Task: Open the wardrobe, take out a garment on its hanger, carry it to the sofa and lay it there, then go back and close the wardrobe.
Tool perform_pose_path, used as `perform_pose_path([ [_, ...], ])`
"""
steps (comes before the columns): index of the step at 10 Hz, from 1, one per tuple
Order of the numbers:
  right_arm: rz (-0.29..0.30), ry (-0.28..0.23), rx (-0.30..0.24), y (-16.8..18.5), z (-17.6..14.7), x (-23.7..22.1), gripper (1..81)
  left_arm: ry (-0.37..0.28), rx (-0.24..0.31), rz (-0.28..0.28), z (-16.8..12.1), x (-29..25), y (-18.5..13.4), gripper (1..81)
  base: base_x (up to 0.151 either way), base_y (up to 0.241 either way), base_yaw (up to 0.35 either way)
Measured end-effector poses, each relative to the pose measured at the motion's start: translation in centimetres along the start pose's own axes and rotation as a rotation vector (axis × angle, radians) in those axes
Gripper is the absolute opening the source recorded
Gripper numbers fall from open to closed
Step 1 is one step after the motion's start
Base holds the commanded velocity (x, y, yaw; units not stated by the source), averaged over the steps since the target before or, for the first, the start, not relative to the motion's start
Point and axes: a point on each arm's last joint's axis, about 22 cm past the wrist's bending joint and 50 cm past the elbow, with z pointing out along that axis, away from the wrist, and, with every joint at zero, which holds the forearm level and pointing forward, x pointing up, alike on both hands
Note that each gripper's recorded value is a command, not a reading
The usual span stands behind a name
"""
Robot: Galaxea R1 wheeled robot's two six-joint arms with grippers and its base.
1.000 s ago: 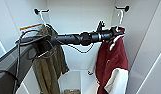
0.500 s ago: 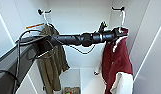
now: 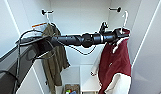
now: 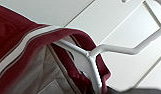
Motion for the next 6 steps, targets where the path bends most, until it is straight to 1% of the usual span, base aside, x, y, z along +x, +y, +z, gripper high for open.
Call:
perform_pose_path([
  [4, 0.0, 0.0, 0.0, 0.0, 0.0, 0.0, 81.1, -0.019, -0.014, -0.004, 0.0, -1.2, 0.5, 1.0, -0.12, 0.0, 0.0],
  [5, 0.0, 0.0, 0.0, 0.0, 0.0, 0.0, 81.1, -0.019, -0.016, -0.007, -0.3, -1.2, 0.5, 1.0, -0.122, 0.0, 0.0],
  [6, 0.001, 0.0, 0.0, 0.0, 0.0, 0.0, 81.1, -0.008, -0.011, -0.018, -0.9, -1.0, -0.2, 1.0, -0.124, 0.0, 0.0],
])
